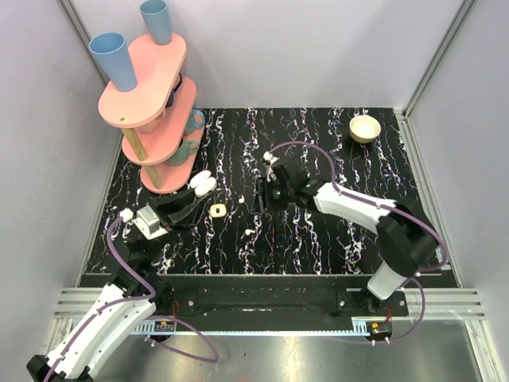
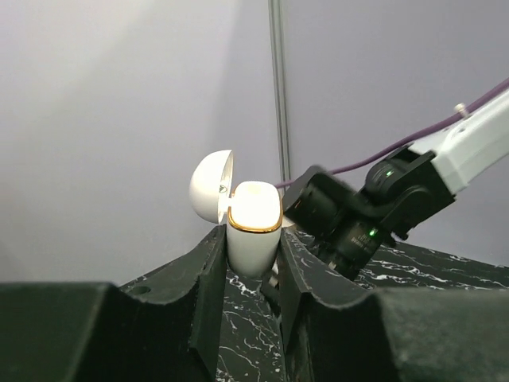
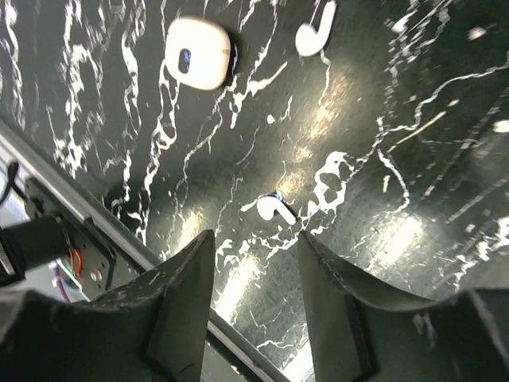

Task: Insert the wireless bluetooth earbuds into the charging case
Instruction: Move the right earbud to the center of the board.

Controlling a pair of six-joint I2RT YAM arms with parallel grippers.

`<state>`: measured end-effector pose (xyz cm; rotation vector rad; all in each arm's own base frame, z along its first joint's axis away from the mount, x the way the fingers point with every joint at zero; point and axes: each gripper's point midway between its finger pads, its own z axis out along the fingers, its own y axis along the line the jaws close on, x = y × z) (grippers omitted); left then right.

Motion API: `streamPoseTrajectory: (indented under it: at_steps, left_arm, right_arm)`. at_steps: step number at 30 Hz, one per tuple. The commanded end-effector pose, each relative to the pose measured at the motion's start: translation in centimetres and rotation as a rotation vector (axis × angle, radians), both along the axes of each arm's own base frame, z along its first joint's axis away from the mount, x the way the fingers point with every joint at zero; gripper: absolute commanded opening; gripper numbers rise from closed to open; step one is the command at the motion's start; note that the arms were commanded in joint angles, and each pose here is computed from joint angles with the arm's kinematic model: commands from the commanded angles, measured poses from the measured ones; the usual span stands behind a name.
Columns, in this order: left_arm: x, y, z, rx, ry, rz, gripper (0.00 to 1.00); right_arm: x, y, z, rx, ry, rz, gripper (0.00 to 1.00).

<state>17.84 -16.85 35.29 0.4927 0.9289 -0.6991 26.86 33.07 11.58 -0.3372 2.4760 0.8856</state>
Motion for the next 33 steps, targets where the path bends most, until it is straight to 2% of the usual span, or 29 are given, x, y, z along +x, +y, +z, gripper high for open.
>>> streamPoseTrajectory:
  at_steps: [1,7,17,33]
  left_arm:
    - [-0.1,0.6,1.1,0.006,-0.018,0.035,0.0]
    - [-0.2,0.7,1.1,0.002,-0.021,0.033,0.0]
    - [-0.3,0.8,1.0,-0.005,-0.025,0.039,0.0]
    - [-0.1,0.7,0.6,-0.001,-0.015,0.039,0.0]
  right_arm:
    - [-0.7,3.6,0.3,0.066,0.019,0.203,0.52]
    - [-2.7,5.1,-3.1,-0.025,0.011,0.305,0.52]
    - [-1.9,4.8,-7.1,-0.169,0.017,0.338,0.52]
    - [-2.1,4.4,-8.3,-0.256,-0.013,0.393,0.52]
